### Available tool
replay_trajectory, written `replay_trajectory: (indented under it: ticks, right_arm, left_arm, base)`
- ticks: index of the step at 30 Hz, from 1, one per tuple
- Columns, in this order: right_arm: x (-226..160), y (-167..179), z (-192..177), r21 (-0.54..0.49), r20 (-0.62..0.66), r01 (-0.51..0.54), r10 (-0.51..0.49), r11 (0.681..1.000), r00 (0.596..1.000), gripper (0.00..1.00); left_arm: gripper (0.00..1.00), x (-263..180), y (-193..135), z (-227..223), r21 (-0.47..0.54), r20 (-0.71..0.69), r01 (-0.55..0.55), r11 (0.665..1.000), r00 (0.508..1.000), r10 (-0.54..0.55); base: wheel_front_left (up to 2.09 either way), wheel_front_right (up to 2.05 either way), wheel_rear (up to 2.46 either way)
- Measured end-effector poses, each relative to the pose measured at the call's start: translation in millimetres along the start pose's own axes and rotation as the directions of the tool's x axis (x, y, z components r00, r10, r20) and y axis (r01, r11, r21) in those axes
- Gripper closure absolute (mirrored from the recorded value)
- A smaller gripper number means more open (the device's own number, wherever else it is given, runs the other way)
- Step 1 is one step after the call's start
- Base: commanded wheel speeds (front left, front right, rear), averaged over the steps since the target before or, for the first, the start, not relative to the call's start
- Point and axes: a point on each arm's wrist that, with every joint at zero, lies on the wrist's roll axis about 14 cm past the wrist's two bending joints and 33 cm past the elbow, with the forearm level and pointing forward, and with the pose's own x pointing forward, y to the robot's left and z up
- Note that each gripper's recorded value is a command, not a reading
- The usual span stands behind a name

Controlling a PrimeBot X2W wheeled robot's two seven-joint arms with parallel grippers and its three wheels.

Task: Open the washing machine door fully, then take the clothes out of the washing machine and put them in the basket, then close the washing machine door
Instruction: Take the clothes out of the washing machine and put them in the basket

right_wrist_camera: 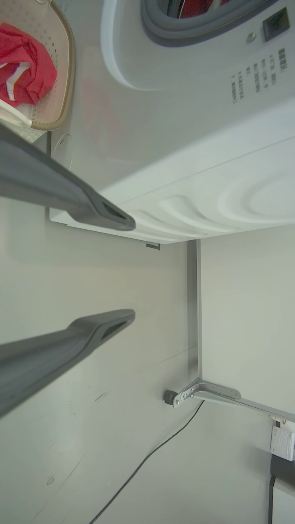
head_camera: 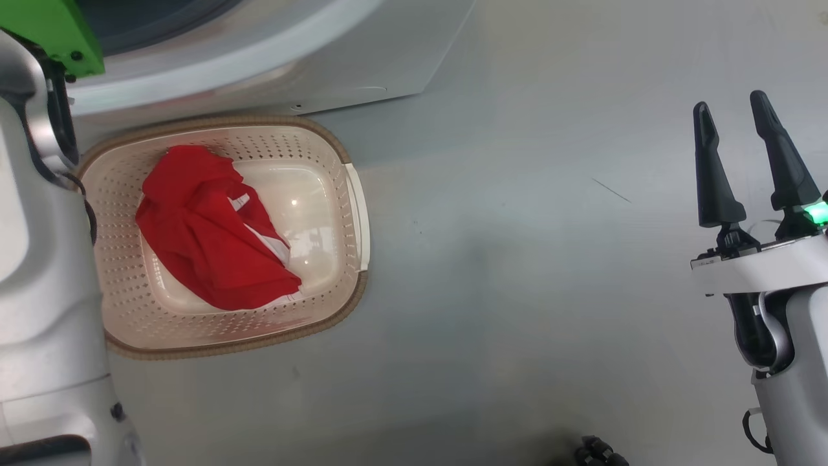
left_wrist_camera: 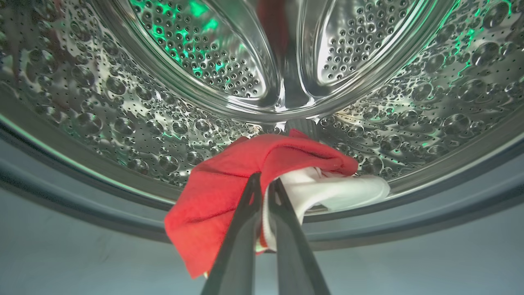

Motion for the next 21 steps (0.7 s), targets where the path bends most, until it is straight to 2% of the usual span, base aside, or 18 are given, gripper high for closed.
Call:
replay_trajectory:
  ticks: [12, 21]
  right_arm:
    - [-17.2, 14.8, 15.1, -0.002, 0.026, -0.029, 0.029, 1.000, 0.999, 0.00]
    - [-38.2, 27.7, 25.5, -0.002, 0.044, -0.049, 0.049, 0.999, 0.998, 0.00]
  left_arm:
    - [1.00, -55.4, 15.0, 28.3, -0.054, 0.219, -0.012, 0.999, 0.976, 0.023]
    - [1.00, -111.0, 22.6, 67.7, -0.085, 0.422, 0.002, 0.996, 0.906, 0.034]
  base:
    - [0.00, 0.00, 0.00]
    - [0.00, 0.00, 0.00]
